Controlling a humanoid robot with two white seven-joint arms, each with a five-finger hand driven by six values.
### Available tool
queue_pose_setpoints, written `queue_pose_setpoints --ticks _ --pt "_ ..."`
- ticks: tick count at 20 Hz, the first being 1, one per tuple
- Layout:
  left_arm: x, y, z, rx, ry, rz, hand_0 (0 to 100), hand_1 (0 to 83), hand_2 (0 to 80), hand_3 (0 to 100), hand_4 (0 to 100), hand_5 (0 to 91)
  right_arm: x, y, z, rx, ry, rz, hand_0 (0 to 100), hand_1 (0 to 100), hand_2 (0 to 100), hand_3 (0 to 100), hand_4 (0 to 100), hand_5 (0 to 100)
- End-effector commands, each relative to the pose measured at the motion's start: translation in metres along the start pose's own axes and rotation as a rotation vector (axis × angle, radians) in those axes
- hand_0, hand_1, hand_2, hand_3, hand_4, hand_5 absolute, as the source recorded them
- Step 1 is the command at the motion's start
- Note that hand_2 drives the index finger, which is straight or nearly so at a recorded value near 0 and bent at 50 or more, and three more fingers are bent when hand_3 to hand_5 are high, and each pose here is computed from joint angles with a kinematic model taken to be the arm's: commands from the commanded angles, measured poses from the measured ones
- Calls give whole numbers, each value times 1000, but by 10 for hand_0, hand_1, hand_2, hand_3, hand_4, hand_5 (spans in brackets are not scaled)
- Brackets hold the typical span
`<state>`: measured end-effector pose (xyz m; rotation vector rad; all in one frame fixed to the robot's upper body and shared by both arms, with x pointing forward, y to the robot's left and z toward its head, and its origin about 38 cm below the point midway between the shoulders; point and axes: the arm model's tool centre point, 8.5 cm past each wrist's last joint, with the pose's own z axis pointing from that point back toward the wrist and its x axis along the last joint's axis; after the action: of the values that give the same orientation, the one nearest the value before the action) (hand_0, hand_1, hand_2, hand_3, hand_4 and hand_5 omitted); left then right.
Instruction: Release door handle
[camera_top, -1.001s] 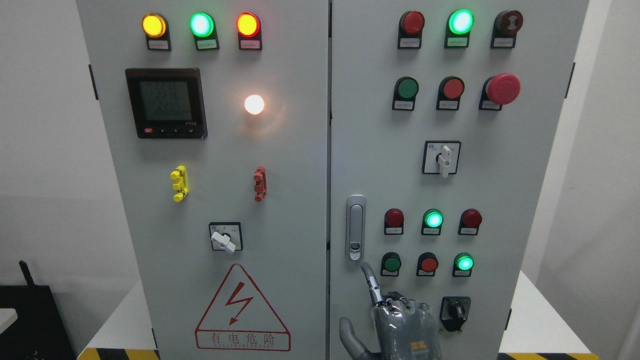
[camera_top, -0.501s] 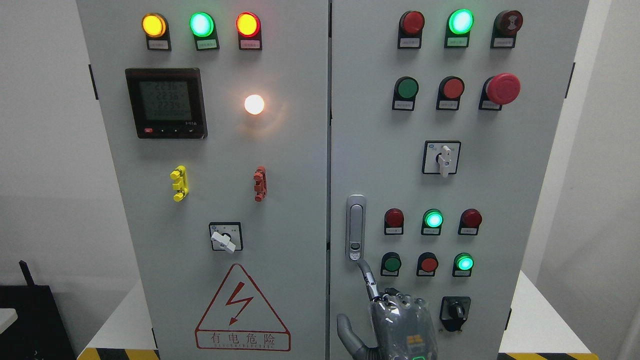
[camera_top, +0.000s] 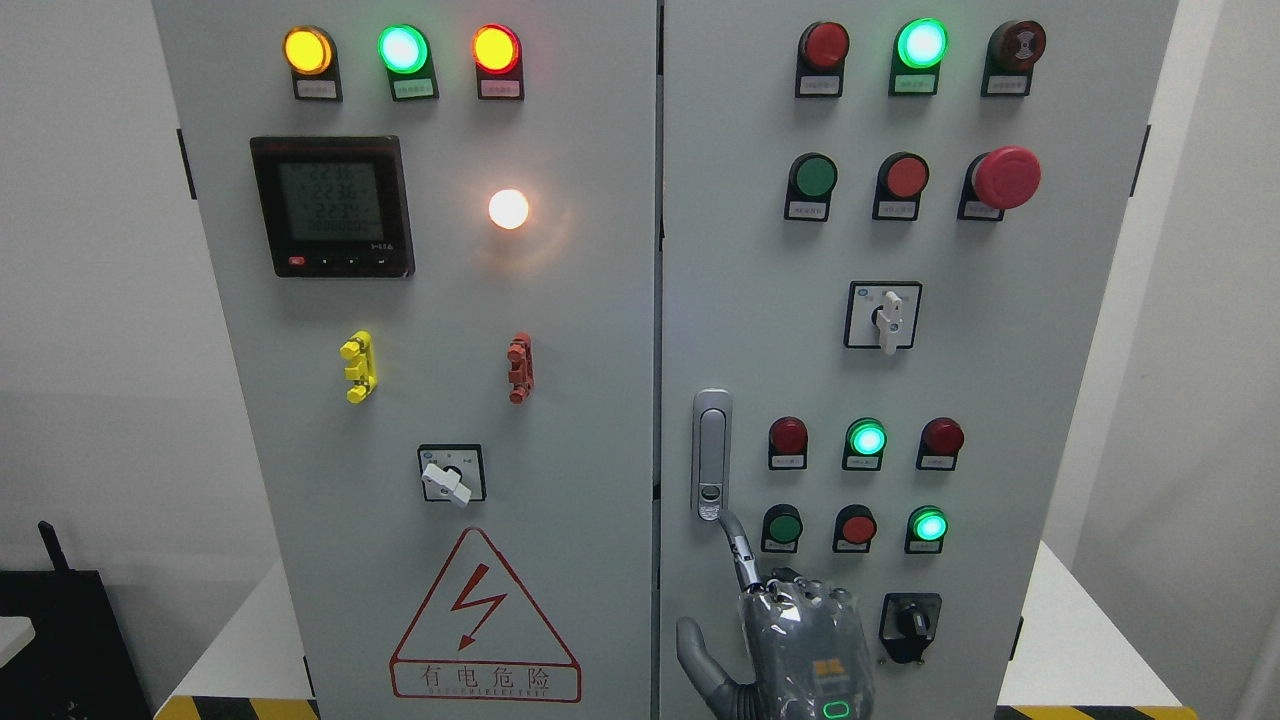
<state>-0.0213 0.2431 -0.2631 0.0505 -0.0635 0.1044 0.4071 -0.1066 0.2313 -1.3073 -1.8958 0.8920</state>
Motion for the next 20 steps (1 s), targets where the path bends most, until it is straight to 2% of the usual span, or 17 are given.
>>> queue_pose_setpoints --ticks 1,20 --pt "10 -2 -1 -6 -30 0 120 389 0 0 0 0 0 4 -4 8 -3 4 418 336 0 972 853 950" --pt "10 -2 -1 -5 -30 3 120 389 0 0 0 0 5 10 -1 27 -12 -2 412 337 0 970 850 949"
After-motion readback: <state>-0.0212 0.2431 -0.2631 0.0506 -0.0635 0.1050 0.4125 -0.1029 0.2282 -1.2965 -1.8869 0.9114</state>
